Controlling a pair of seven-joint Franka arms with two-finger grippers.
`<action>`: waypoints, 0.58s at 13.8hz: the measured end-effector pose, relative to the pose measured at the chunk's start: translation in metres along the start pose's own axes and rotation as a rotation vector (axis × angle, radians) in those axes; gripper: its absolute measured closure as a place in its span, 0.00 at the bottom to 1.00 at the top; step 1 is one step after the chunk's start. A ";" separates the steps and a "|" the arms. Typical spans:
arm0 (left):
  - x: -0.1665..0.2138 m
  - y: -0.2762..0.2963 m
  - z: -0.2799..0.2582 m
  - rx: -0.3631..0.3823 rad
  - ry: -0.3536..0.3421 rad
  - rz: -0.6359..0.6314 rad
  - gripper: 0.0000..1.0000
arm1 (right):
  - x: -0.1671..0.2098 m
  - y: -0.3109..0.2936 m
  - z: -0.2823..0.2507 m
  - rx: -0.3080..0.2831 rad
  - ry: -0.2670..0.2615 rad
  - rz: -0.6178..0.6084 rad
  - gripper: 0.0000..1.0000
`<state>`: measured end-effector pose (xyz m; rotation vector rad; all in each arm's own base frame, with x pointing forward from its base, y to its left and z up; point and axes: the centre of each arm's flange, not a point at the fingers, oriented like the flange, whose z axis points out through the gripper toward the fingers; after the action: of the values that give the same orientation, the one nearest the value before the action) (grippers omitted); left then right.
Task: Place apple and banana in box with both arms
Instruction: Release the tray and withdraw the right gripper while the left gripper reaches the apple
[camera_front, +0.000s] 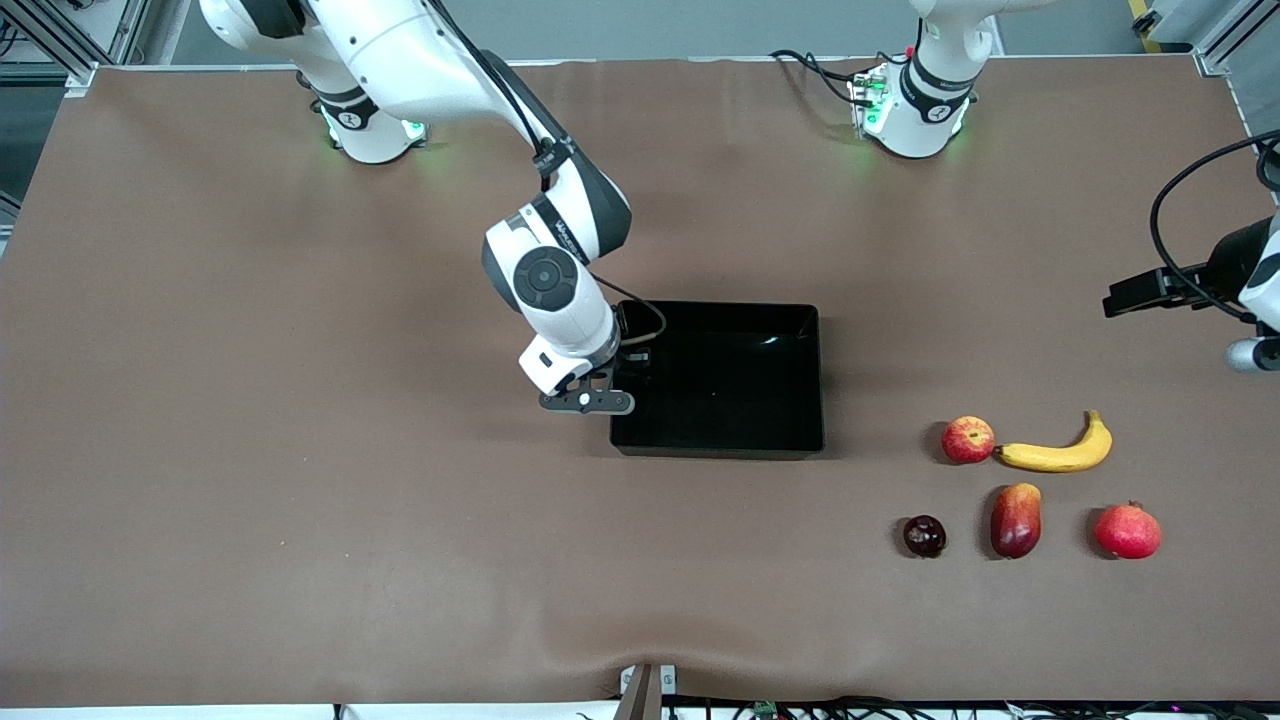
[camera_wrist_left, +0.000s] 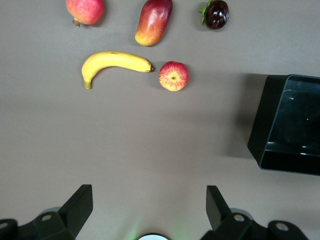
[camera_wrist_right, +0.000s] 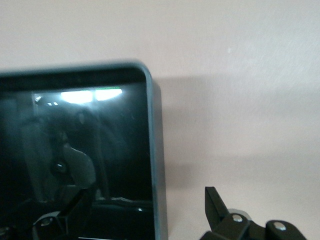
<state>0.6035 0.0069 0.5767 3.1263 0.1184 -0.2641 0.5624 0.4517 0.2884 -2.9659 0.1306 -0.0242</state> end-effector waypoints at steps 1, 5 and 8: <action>0.004 0.000 0.005 -0.001 -0.008 -0.003 0.00 | 0.008 0.006 -0.016 0.007 0.007 0.014 0.00; 0.028 -0.011 0.032 -0.011 0.007 -0.025 0.00 | 0.042 0.054 -0.075 -0.001 -0.021 0.026 0.00; 0.058 -0.028 0.085 -0.021 0.055 -0.016 0.00 | 0.068 0.102 -0.118 -0.002 -0.034 0.037 0.00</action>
<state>0.6445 0.0384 0.4831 3.1137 0.1449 -0.1754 0.6186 0.3253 0.3881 -2.9634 0.1814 0.0318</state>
